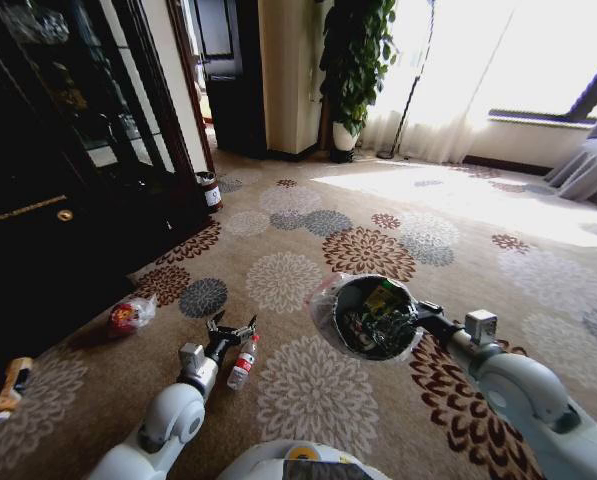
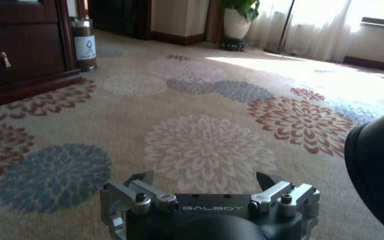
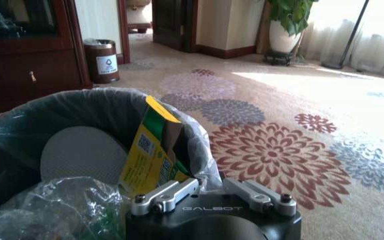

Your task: Pick up the trash from the ground and place it into the trash bin.

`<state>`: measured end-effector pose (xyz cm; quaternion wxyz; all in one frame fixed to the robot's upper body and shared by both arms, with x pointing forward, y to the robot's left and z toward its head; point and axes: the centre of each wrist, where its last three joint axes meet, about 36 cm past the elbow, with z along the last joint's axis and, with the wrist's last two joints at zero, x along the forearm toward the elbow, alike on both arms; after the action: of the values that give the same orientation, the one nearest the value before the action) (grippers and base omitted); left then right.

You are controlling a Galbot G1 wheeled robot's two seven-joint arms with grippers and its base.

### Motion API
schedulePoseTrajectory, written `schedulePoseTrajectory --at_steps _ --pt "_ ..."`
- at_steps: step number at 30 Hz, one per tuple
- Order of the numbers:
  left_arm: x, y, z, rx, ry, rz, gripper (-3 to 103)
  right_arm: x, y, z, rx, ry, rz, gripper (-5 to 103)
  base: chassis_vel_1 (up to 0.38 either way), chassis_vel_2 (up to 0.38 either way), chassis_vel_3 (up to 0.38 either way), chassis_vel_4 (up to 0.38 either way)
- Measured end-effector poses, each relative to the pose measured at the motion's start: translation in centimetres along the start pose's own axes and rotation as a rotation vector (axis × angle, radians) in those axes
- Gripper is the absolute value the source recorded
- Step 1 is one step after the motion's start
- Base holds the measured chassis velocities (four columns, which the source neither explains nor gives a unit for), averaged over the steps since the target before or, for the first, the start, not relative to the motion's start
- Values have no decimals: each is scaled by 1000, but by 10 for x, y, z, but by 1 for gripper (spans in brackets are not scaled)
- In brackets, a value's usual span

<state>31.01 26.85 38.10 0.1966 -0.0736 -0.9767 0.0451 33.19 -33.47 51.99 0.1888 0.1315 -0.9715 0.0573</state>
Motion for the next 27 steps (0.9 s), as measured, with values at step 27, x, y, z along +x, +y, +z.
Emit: schedulePoseTrajectory --at_steps 27 --pt "-65 20 123 -49 311 6 100 -10 0 14 16 49 -14 1 0 0 0 0"
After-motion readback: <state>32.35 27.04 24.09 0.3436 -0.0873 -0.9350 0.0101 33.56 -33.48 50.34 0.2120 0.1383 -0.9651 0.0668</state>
